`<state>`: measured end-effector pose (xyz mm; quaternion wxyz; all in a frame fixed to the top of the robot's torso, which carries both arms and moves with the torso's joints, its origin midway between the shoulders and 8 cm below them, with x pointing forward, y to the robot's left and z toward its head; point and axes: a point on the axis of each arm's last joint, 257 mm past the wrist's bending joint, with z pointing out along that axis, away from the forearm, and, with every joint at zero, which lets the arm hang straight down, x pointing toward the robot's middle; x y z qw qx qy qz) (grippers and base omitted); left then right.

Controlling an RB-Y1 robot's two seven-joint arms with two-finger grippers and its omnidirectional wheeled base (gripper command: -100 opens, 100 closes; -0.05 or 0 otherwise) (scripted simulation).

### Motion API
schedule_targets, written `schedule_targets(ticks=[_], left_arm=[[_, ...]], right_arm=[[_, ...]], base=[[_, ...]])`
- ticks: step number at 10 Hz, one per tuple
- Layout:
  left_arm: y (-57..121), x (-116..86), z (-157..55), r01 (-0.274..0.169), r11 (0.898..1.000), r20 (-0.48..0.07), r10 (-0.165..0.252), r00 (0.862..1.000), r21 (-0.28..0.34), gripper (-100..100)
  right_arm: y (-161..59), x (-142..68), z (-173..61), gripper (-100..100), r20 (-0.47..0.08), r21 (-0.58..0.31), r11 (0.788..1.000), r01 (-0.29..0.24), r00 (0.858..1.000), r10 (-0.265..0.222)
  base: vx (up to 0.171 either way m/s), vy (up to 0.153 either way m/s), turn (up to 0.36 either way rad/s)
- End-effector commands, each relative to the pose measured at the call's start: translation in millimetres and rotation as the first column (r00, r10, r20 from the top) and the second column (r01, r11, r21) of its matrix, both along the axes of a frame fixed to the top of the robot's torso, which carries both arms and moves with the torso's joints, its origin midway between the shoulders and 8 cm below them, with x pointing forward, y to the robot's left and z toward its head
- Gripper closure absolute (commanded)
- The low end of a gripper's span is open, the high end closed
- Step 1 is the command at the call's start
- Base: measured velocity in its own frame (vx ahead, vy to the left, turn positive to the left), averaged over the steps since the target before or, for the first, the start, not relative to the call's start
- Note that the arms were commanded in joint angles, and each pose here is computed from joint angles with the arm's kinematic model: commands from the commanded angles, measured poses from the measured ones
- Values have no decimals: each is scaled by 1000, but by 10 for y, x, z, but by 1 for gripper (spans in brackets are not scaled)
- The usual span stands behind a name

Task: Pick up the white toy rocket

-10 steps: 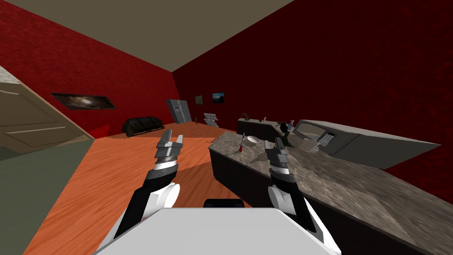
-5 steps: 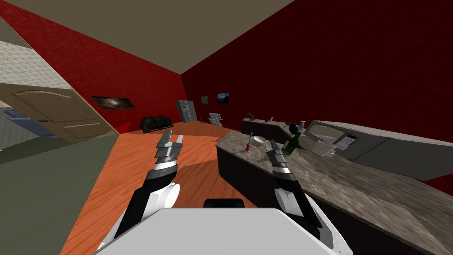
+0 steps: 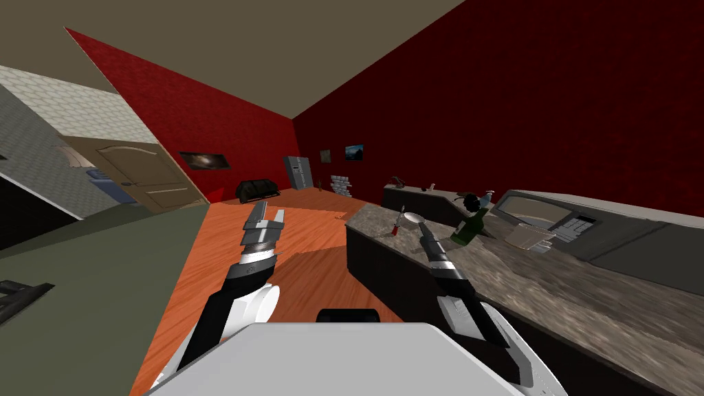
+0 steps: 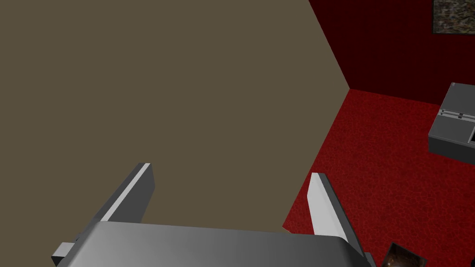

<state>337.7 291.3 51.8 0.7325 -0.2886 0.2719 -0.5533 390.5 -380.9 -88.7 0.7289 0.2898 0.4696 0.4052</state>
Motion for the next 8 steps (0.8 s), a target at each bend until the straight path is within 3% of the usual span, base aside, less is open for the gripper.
schedule_targets(ticks=[1,6,7,8], left_arm=[[0,0,0,0,1000,0,0,1000,0,0],[0,0,0,0,1000,0,0,1000,0,0],[0,0,0,0,1000,0,0,1000,0,0],[1,0,0,0,1000,0,0,1000,0,0]], right_arm=[[-175,37,-130,-100,-54,-59,998,38,998,-42],[-665,78,-481,-100,-178,-255,959,125,969,-173],[-665,78,-481,-100,-178,-255,959,125,969,-173],[-847,75,-600,-100,-212,-341,929,146,950,-227]], base=[[8,110,86],[42,107,51],[48,62,-7],[82,69,-17]])
